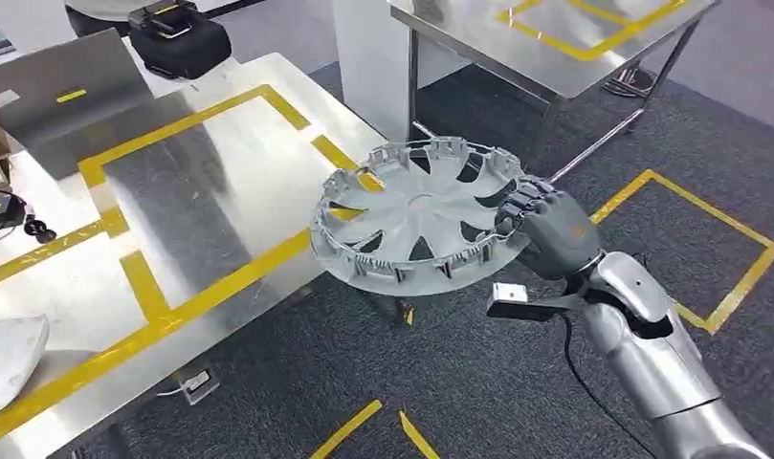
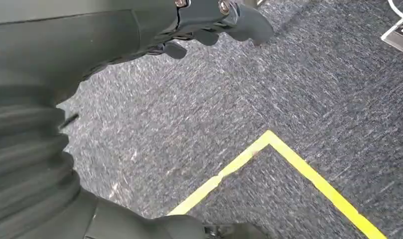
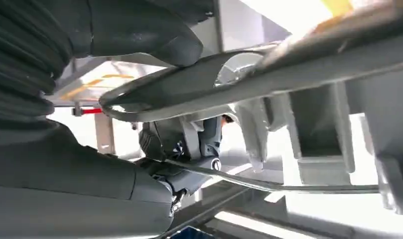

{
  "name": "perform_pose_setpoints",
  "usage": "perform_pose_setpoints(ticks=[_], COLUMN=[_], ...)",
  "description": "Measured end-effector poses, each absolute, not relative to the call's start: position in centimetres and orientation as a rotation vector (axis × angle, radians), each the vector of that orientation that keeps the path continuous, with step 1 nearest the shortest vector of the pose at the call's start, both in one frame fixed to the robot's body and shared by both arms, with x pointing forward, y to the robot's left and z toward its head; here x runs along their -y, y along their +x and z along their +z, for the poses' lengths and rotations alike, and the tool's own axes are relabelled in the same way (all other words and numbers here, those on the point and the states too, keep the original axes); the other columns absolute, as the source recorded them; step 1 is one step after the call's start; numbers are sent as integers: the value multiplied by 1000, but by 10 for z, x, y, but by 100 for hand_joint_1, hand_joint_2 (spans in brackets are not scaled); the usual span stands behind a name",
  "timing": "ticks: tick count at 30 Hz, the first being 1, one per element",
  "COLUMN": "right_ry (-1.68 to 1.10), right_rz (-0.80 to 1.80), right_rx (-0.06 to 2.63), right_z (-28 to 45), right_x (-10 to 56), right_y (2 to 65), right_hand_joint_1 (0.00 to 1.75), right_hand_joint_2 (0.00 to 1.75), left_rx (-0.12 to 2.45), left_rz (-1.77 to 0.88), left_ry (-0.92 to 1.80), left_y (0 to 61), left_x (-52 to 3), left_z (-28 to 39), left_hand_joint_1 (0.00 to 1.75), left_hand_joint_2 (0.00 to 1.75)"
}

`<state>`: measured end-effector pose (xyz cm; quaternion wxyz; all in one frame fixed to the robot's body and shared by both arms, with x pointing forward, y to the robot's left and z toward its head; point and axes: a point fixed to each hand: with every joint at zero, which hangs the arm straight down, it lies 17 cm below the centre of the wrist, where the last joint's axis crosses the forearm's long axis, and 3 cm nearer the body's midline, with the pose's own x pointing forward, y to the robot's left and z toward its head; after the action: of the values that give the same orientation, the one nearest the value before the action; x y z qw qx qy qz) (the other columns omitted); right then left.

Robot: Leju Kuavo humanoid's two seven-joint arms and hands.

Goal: Take the parts from the cabinet and place them on the table.

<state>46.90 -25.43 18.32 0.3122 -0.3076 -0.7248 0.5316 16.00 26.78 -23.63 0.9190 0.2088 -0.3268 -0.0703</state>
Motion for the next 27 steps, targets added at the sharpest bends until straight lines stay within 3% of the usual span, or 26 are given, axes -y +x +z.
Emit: perform_pose_setpoints(ticks=[16, 27], right_ry=[-807, -784], right_rz=[1419, 1454], right_rx=[1915, 1972], right_z=[190, 247], right_x=[254, 216], right_y=[470, 543], right_hand_joint_1=[175, 175], right_hand_joint_2=[175, 175], left_rx=[682, 681], left_rz=[-151, -162], left_ry=[425, 418], left_y=[166, 168], left_x=[-266, -262], left_z=[-235, -235], left_hand_joint_1=[0, 0], left_hand_joint_2=[175, 175])
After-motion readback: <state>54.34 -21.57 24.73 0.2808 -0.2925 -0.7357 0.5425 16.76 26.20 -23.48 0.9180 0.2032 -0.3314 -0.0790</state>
